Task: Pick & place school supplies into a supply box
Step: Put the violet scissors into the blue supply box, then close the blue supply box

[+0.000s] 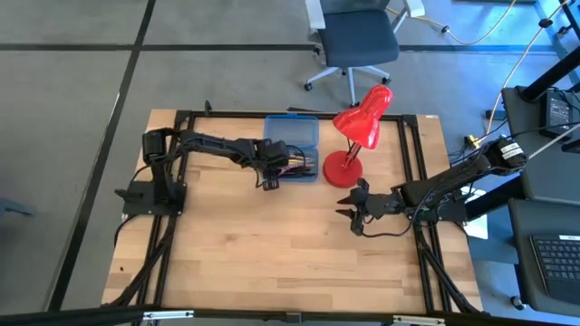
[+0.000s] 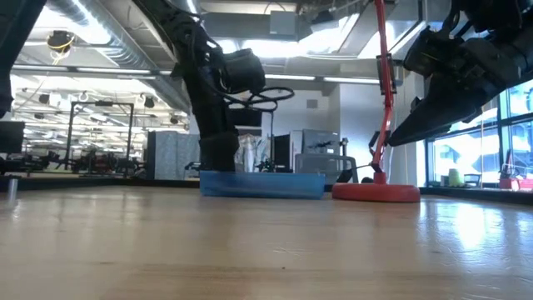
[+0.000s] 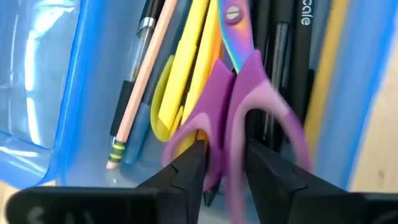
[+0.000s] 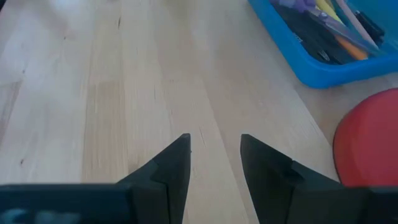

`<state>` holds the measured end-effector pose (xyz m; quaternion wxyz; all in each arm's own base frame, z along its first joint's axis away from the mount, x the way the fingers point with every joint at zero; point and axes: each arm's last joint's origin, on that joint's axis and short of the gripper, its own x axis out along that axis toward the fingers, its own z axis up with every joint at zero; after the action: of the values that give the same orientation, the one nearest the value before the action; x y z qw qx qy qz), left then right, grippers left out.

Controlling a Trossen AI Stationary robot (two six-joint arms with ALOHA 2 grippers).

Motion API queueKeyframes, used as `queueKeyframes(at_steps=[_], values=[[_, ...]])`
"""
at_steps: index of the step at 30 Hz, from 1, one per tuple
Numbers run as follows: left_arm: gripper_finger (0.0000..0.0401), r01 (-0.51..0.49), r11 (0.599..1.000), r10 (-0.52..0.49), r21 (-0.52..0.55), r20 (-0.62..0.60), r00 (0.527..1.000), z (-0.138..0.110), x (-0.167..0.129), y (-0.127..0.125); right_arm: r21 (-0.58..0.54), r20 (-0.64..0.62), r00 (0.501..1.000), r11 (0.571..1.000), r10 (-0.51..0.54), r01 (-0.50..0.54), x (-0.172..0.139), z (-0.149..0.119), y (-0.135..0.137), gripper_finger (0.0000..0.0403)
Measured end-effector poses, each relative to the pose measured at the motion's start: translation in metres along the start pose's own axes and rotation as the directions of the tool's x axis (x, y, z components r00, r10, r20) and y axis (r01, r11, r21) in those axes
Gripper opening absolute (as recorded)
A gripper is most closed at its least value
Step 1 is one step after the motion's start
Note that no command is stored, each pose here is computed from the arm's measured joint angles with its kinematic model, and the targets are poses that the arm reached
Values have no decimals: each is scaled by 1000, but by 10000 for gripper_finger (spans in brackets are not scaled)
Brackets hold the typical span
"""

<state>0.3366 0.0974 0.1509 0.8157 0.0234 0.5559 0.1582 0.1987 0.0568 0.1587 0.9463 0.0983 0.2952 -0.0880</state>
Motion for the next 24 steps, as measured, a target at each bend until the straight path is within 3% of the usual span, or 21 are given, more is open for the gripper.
queueKeyframes(at_steps=[9,18,24], values=[[144,-7,1000,8,-15,88,996,6,-27,4,9,-6,1000,1000,-3,3,0,-1,0,145],[131,206,978,-208,26,140,968,9,-43,-10,18,-7,1000,1000,-4,4,0,-1,0,145],[116,165,983,-174,75,138,975,10,-45,-23,19,-7,1000,1000,-4,4,0,-1,0,145]])
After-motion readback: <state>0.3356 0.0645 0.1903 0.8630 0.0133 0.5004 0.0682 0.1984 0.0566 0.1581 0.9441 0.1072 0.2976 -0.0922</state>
